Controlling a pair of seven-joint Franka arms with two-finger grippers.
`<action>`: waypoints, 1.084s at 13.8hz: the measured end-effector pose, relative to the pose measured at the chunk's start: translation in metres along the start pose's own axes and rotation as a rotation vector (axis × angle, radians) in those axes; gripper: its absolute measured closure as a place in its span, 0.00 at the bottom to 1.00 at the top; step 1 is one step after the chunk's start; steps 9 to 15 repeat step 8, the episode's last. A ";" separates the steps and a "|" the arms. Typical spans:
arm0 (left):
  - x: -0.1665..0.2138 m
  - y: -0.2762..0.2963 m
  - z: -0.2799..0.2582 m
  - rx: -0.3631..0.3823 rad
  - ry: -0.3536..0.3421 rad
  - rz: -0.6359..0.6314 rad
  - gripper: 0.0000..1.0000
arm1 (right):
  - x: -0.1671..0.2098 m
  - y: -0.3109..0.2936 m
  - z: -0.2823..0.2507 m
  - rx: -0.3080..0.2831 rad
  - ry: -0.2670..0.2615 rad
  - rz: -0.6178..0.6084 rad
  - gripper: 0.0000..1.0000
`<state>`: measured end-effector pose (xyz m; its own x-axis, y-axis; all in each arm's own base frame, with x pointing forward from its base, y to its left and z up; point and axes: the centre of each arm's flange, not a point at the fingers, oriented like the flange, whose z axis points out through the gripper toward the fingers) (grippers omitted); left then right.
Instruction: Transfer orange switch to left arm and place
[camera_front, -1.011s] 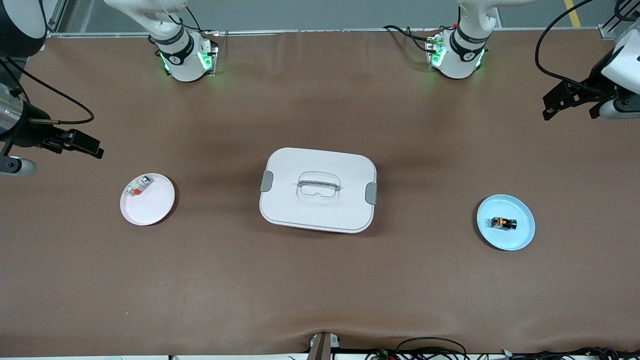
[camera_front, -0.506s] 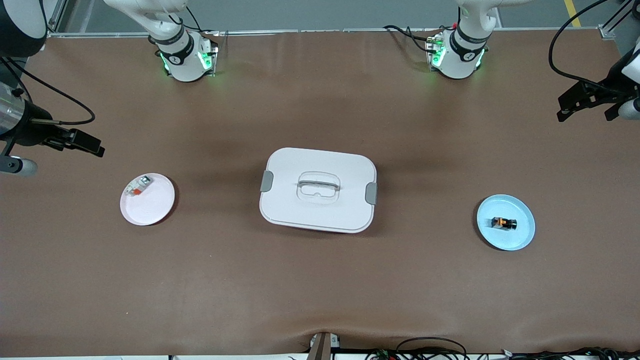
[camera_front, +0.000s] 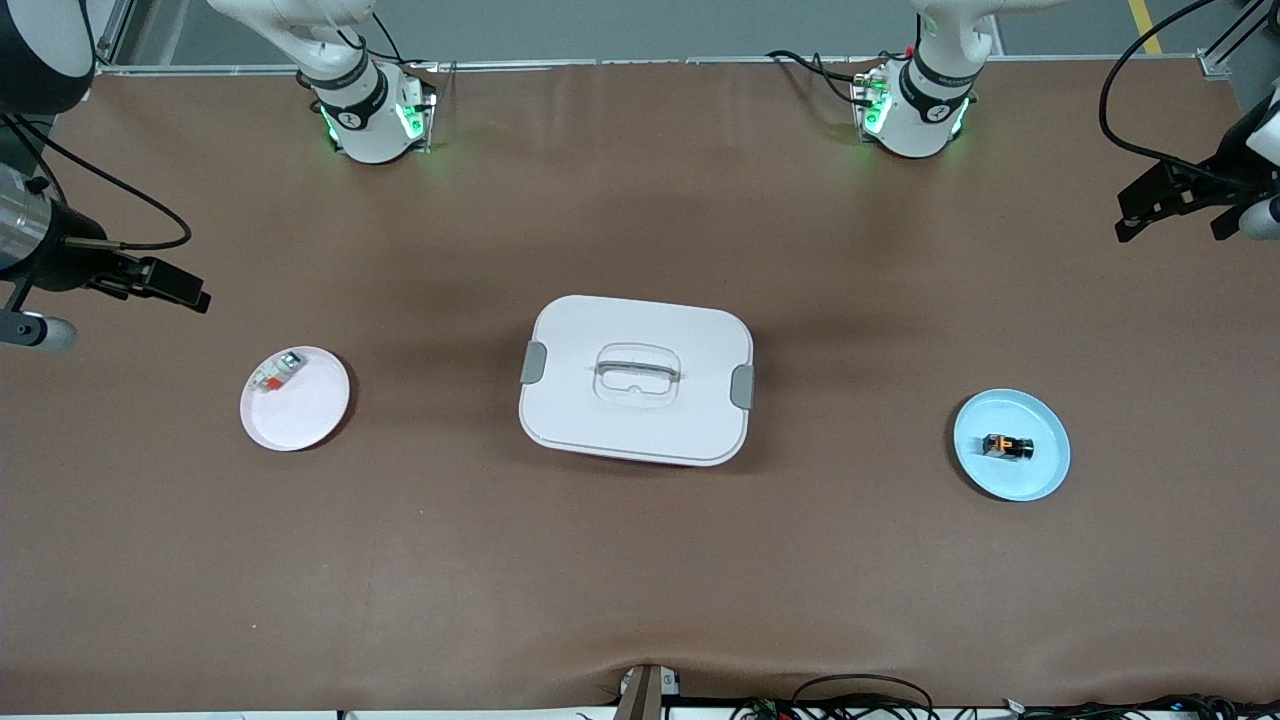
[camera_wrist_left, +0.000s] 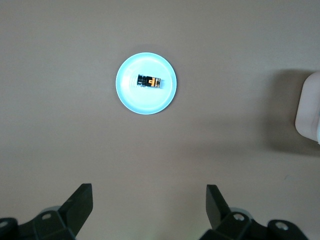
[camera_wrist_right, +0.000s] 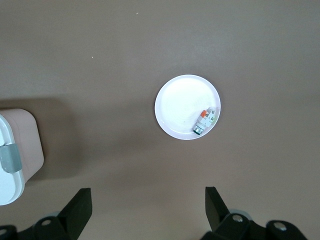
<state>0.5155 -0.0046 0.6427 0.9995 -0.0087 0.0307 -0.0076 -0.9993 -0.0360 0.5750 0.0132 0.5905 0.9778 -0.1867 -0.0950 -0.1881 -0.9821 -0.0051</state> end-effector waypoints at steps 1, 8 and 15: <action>0.000 0.000 0.000 0.000 -0.003 -0.001 0.00 | 0.000 0.000 0.000 0.000 -0.001 0.000 0.00; -0.002 0.000 0.001 0.000 -0.019 -0.001 0.00 | 0.000 0.000 0.001 -0.001 -0.003 0.001 0.00; -0.002 0.000 0.001 0.000 -0.019 -0.001 0.00 | 0.000 0.000 0.001 -0.001 -0.003 0.001 0.00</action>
